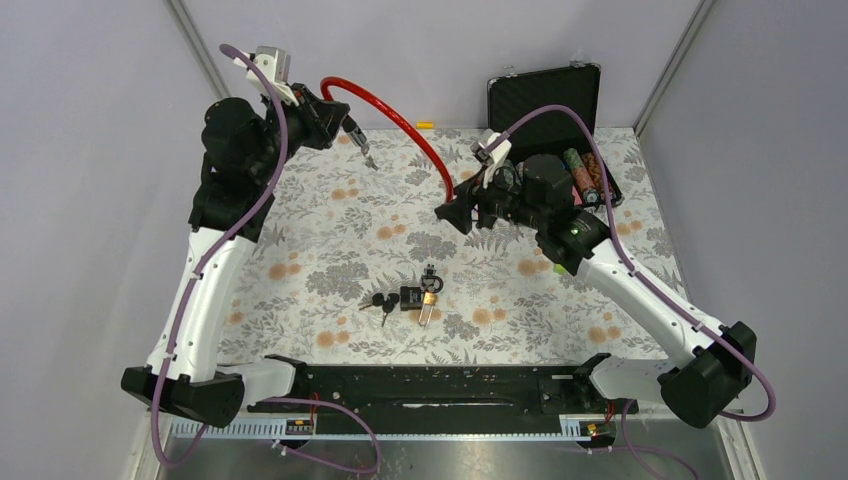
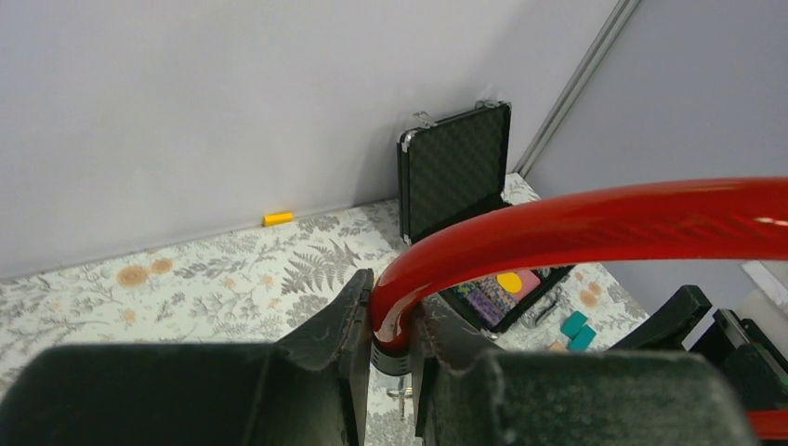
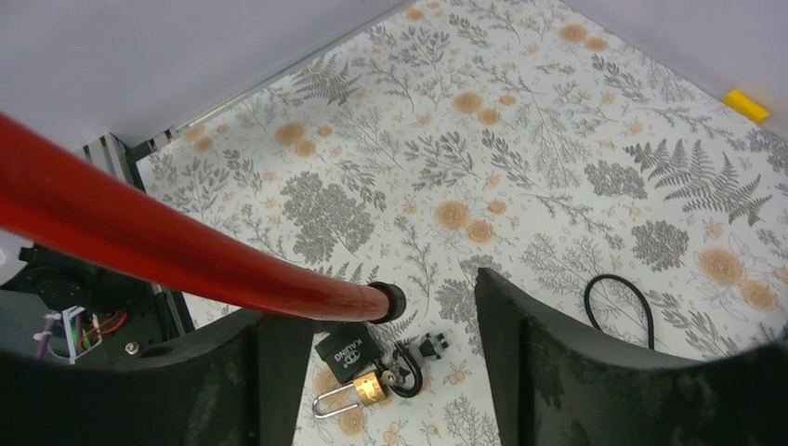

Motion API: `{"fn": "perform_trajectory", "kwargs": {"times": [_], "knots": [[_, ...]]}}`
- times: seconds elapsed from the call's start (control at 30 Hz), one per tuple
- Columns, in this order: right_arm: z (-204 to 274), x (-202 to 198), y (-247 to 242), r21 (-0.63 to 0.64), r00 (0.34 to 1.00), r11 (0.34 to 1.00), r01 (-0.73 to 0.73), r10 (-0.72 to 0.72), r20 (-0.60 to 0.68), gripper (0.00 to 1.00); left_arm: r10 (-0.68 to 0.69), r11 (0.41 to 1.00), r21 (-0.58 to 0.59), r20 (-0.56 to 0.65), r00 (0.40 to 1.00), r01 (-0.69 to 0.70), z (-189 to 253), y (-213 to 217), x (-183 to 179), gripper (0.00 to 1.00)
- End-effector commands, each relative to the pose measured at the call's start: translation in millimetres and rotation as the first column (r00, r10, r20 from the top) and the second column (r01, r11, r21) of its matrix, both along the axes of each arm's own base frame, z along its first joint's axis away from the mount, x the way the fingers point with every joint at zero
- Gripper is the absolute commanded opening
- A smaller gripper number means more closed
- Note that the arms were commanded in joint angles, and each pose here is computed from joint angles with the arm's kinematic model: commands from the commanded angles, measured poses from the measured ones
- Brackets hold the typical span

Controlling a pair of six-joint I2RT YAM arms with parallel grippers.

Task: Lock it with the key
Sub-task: Lock the lock.

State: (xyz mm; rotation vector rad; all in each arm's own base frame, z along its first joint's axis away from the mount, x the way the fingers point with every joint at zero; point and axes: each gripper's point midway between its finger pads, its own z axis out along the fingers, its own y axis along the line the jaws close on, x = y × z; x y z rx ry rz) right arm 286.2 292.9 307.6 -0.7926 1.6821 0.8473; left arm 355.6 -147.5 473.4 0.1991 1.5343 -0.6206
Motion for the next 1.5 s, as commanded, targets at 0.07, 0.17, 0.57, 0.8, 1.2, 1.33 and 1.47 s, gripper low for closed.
{"fn": "perform_trajectory", "kwargs": {"times": [0.07,0.17,0.57,0.8,1.2,1.33,1.47], "knots": [[53,-8,12,0.174,0.989,0.982,-0.075,0.050,0.142,0.58,-0.051,0.995,-0.082,0.032,0.998,0.054,34,-8,-12,0.00],[65,-12,17,0.224,0.986,0.968,-0.110,0.077,0.150,0.31,-0.076,0.993,-0.096,-0.016,0.997,0.074,28,-13,-12,0.00],[170,-31,24,0.372,0.969,0.920,-0.126,0.034,0.245,0.00,-0.310,0.925,-0.300,-0.236,0.921,0.234,-17,-51,-24,0.00],[195,-7,33,0.383,0.953,0.924,-0.016,-0.102,0.285,0.00,-0.444,0.835,-0.458,-0.236,0.864,0.305,-20,-66,-38,0.00],[191,15,48,0.312,0.937,0.948,0.060,-0.161,0.310,0.00,-0.529,0.752,-0.582,-0.253,0.810,0.309,-26,-74,-48,0.00],[190,18,50,0.299,0.938,0.952,0.067,-0.162,0.307,0.00,-0.546,0.742,-0.587,-0.250,0.799,0.323,-25,-75,-49,0.00],[186,18,53,0.290,0.938,0.955,0.069,-0.161,0.307,0.00,-0.557,0.731,-0.598,-0.242,0.794,0.330,-22,-77,-50,0.00]]}}
